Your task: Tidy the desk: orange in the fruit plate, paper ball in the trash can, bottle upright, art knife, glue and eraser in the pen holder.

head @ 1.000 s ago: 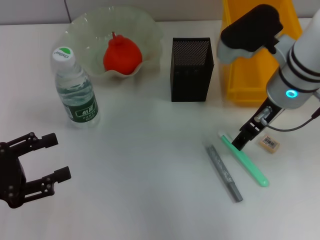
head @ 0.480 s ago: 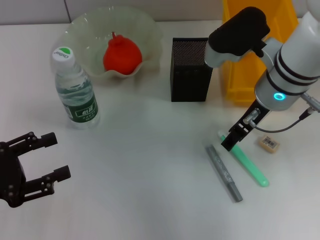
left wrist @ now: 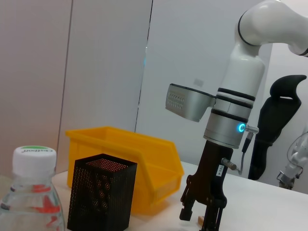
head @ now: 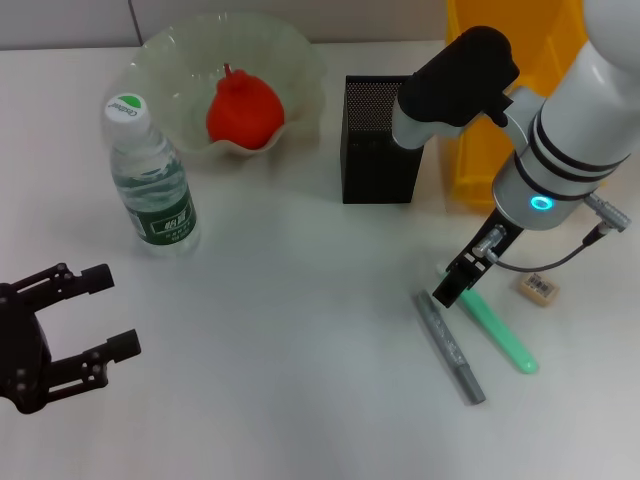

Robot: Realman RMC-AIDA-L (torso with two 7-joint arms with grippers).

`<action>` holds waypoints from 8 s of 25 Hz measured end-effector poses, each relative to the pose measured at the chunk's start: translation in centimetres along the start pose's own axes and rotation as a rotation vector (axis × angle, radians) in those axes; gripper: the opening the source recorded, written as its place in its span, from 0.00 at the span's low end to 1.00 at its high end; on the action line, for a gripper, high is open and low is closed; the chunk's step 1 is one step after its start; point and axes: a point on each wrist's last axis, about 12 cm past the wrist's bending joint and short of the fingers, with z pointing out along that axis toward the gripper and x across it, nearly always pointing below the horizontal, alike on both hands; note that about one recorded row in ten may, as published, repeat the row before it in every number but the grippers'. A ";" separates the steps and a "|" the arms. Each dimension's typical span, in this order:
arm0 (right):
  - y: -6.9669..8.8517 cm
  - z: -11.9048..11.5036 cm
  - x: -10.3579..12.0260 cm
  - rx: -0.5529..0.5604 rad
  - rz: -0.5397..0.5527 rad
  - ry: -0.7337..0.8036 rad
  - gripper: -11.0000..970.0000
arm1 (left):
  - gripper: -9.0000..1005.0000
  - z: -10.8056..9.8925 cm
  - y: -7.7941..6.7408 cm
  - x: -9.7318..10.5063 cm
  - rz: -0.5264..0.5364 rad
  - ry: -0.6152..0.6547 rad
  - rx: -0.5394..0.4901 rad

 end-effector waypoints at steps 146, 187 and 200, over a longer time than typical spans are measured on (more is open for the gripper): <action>-3.1 -0.8 5.3 0.041 0.054 0.036 0.66 | 0.77 1.5 0.5 -0.3 0.000 -0.027 0.006; -4.0 -1.2 4.9 -0.013 0.100 -0.032 0.51 | 0.77 1.8 0.6 -0.2 0.006 -0.024 -0.003; -3.8 -0.4 4.1 -0.016 0.098 -0.020 0.66 | 0.77 1.9 0.6 -0.1 0.010 -0.022 -0.007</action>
